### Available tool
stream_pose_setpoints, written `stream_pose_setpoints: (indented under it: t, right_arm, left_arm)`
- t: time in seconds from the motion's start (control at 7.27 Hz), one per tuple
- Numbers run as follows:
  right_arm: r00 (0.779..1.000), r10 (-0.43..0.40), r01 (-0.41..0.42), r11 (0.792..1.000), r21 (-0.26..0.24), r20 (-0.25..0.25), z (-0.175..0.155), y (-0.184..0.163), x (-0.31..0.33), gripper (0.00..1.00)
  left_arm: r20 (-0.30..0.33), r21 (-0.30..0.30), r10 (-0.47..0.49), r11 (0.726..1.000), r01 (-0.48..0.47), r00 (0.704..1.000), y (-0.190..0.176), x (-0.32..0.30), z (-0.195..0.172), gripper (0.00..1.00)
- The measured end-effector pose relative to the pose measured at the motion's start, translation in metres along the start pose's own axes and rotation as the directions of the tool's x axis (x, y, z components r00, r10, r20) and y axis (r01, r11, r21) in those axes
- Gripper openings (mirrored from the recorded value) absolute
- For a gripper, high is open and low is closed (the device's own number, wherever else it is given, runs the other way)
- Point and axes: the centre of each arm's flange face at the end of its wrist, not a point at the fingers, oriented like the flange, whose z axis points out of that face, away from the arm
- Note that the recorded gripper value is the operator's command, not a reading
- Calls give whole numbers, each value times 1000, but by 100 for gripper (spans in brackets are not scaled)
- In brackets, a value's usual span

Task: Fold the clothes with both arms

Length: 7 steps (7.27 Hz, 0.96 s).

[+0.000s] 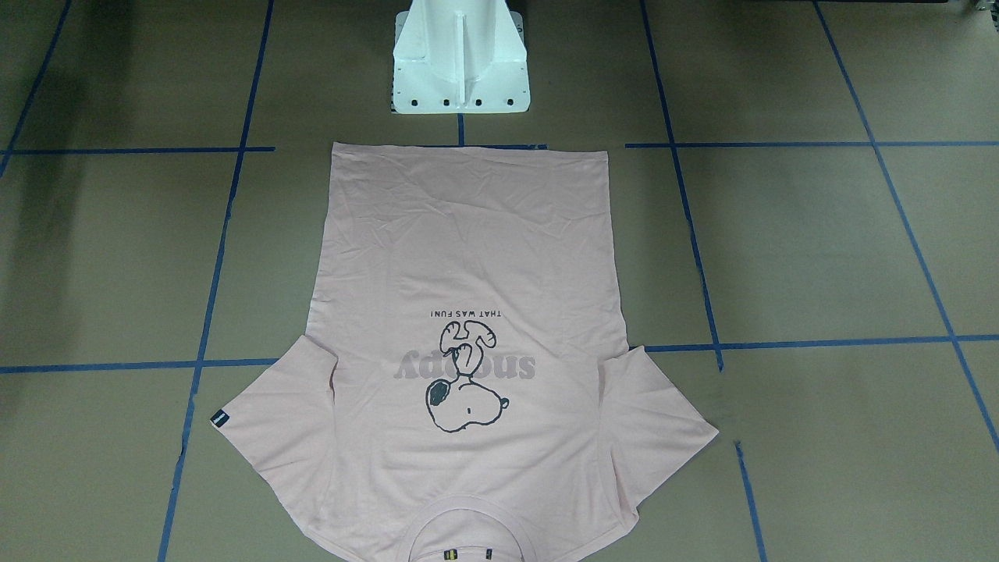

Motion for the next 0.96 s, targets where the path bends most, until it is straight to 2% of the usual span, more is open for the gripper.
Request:
stream_pose_setpoints:
  t: [0.28,0.41,0.55,0.83,0.96]
  right_arm:
    - [1000,-8,8,1000,7,13,3,-23,-54,100]
    - [999,21,-21,999,25,34,11,-37,-92,100]
    - [997,62,-64,997,52,54,31,-52,-136,94]
    - [987,146,-154,979,136,68,100,-98,-236,70]
    - [977,196,-208,964,165,83,130,-115,-279,68]
  left_arm:
    - [-11,6,1,1000,-1,1000,1,4,-3,100]
    - [-25,10,5,1000,-4,1000,1,7,-4,100]
    - [-37,14,8,1000,-7,999,0,9,-5,100]
    - [-43,36,35,999,-33,998,-2,17,-12,100]
    - [-43,44,45,998,-44,998,-2,20,-15,100]
